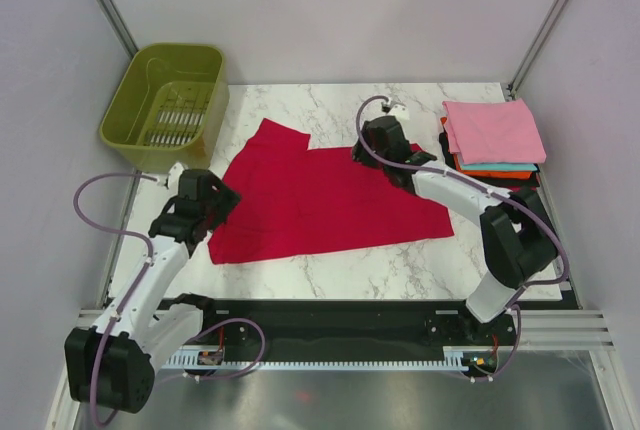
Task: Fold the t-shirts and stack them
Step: Fold the tshirt
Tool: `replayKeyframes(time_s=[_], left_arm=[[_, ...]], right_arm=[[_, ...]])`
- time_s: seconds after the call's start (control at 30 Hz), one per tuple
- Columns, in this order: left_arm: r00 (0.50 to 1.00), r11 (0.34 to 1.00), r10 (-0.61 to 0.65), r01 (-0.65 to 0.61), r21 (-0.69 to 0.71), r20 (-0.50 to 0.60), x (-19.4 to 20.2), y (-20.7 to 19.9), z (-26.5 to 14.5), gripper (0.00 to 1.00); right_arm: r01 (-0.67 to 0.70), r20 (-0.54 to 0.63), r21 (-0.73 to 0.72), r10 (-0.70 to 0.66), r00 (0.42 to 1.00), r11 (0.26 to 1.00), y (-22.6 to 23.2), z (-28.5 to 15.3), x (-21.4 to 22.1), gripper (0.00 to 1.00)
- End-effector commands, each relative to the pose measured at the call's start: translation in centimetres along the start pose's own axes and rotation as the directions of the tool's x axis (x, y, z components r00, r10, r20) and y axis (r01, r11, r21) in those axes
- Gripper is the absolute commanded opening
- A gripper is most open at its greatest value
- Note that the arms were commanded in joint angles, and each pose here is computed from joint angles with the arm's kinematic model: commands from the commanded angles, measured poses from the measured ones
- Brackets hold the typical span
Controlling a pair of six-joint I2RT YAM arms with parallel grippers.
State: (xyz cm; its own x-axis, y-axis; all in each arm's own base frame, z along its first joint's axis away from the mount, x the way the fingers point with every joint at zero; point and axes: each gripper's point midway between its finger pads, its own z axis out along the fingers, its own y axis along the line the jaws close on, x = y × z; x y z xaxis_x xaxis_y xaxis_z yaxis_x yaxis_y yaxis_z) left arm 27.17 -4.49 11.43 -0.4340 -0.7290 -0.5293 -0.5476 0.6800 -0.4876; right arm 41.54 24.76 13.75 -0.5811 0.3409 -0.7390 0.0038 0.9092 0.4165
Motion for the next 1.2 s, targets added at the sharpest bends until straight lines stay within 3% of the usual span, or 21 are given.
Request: replayKeyframes(time_s=[0.0, 0.23, 0.43, 0.53, 0.8, 1.17], left_arm=[[0.999, 0.978, 0.010, -0.018, 0.208, 0.036, -2.5, -5.9, -1.4, 0.75], [0.998, 0.959, 0.054, -0.058, 0.277, 0.025, -4.0, -10.3, 0.3, 0.77], [0.996, 0.922, 0.083, -0.074, 0.380, -0.009, -0.8, -11.0, 1.7, 0.76], [0.990, 0.899, 0.142, -0.119, 0.421, -0.024, 0.5, -11.7, 0.8, 0.75], [0.986, 0.889, 0.152, -0.107, 0.445, -0.067, 2.1, -12.1, 0.6, 0.75], [0.982, 0.875, 0.170, -0.112, 0.472, -0.082, 2.5, -12.9, 0.2, 0.73]], right_arm=[[0.031, 0.031, 0.185, -0.038, 0.999, 0.982, -5.2, -0.8, -1.5, 0.53], [0.053, 0.052, 0.404, -0.081, 0.995, 0.913, -12.4, 1.1, -3.2, 0.55], [0.134, 0.028, 0.546, -0.178, 0.984, 0.827, -14.3, 3.4, -5.0, 0.57], [0.159, 0.009, 0.567, -0.199, 0.980, 0.808, -14.4, 4.1, -5.1, 0.56], [0.182, -0.011, 0.663, -0.234, 0.972, 0.726, -16.6, 5.1, -5.4, 0.58], [0.185, -0.058, 0.684, -0.201, 0.978, 0.706, -18.3, 6.4, -4.7, 0.55]])
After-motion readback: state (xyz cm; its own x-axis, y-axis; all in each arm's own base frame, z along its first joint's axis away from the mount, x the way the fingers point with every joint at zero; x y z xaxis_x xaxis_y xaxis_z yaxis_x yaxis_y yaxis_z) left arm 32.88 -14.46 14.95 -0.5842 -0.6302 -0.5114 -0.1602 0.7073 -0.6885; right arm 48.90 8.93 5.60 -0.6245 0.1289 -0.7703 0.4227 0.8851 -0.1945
